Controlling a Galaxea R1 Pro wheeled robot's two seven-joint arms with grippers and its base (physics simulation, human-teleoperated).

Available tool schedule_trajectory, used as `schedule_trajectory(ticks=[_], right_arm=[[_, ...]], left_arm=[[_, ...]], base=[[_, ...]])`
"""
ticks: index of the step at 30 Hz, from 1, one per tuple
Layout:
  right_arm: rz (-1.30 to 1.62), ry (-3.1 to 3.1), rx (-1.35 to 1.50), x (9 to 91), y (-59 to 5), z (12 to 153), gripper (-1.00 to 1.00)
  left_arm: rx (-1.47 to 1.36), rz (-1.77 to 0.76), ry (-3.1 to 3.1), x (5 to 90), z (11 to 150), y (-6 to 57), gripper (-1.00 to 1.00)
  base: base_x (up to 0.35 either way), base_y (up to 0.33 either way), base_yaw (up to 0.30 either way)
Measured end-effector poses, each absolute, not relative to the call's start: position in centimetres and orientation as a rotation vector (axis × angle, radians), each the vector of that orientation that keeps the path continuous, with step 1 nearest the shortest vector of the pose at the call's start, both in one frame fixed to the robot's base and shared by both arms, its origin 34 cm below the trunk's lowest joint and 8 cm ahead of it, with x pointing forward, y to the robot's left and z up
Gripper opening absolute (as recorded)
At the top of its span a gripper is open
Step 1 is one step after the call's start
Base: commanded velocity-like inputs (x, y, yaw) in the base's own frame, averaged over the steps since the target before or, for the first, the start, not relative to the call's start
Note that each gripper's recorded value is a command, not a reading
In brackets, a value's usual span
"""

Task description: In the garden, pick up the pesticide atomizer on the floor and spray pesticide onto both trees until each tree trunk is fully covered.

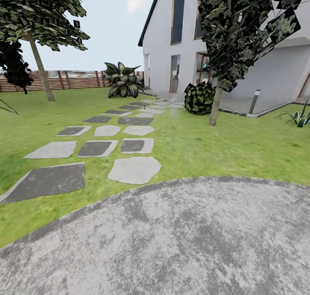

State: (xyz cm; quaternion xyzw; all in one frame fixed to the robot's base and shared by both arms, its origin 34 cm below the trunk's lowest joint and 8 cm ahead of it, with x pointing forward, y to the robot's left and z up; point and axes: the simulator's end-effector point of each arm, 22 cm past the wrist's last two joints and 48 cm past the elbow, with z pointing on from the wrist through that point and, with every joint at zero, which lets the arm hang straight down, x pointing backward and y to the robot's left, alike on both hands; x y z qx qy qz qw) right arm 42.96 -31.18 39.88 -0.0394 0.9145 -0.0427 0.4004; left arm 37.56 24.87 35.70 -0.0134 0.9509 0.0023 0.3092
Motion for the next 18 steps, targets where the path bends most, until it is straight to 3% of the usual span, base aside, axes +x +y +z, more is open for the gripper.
schedule_trajectory(ticks=[18], right_arm=[[-0.108, 2.314, -0.099, 42.94, -31.19, 39.86, 1.00]], left_arm=[[-0.037, 0.007, 2.531, 36.77, 35.29, 24.89, 1.00]], base=[[0.337, 0.000, 0.003]])
